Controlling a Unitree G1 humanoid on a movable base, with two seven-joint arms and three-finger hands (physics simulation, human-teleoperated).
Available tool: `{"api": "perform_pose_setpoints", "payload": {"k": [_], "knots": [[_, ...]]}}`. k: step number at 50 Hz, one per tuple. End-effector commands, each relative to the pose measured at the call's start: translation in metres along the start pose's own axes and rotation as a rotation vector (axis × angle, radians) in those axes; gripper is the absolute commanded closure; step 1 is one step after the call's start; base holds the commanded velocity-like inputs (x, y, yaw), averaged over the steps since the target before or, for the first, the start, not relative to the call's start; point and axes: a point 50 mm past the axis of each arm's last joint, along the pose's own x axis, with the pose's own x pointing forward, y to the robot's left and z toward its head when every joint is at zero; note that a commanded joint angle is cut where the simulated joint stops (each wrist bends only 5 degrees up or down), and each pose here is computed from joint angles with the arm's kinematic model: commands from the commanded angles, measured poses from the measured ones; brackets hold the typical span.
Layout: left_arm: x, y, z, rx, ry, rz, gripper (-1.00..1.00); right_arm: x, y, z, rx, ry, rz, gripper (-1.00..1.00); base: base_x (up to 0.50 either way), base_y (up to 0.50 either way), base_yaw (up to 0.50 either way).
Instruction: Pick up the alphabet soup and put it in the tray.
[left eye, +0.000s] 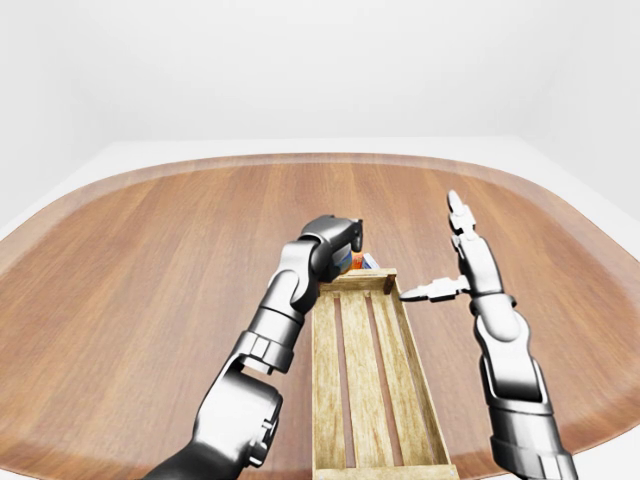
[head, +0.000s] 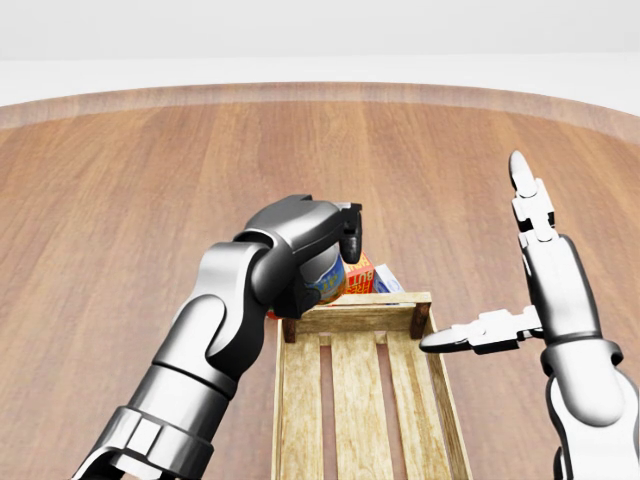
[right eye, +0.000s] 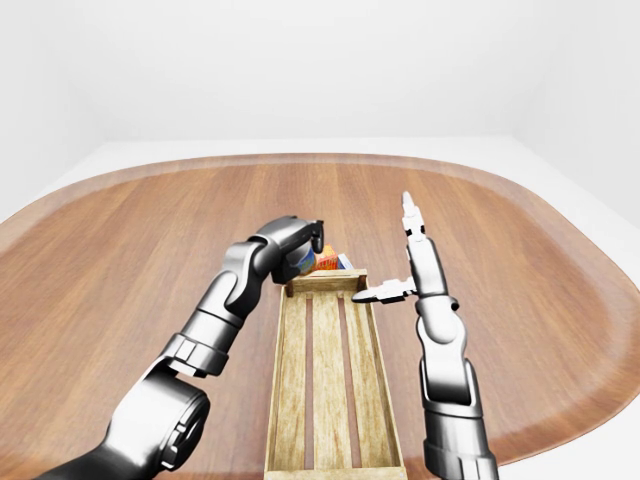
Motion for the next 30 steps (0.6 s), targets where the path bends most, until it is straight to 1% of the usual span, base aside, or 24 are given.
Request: {"api": "perform_pose_setpoints", "payload": {"k": [1, 15, 19, 27, 30], "knots": [[0.005, -0.014, 0.017, -0.072, -0.061, -0.018, 1.0, 0.001, 0.0, -0.002, -0.001, 0.009, -0.001, -0.99, 0.0, 0.0, 0.0], [0.012, -0.037, 0.03, -0.097, -0.079, -0.063, 1.0, 0.001, -0.001, -0.004, 0.001, 0.015, -0.004, -0.99, 0.0, 0.0, 0.0], [0.013, -0.052, 0.03, -0.104, -0.07, -0.093, 1.0, 0.001, -0.002, -0.004, 0.003, 0.018, -0.006, -0.99, 0.0, 0.0, 0.0], [0.015, -0.067, 0.031, -0.106, -0.057, -0.125, 1.0, -0.001, -0.003, -0.005, 0.004, 0.018, -0.01, -0.98, 0.0, 0.0, 0.0], [0.018, -0.081, 0.026, -0.108, -0.027, -0.154, 1.0, -0.001, -0.004, -0.004, 0.004, 0.016, -0.013, -0.99, 0.0, 0.0, 0.0]]}}
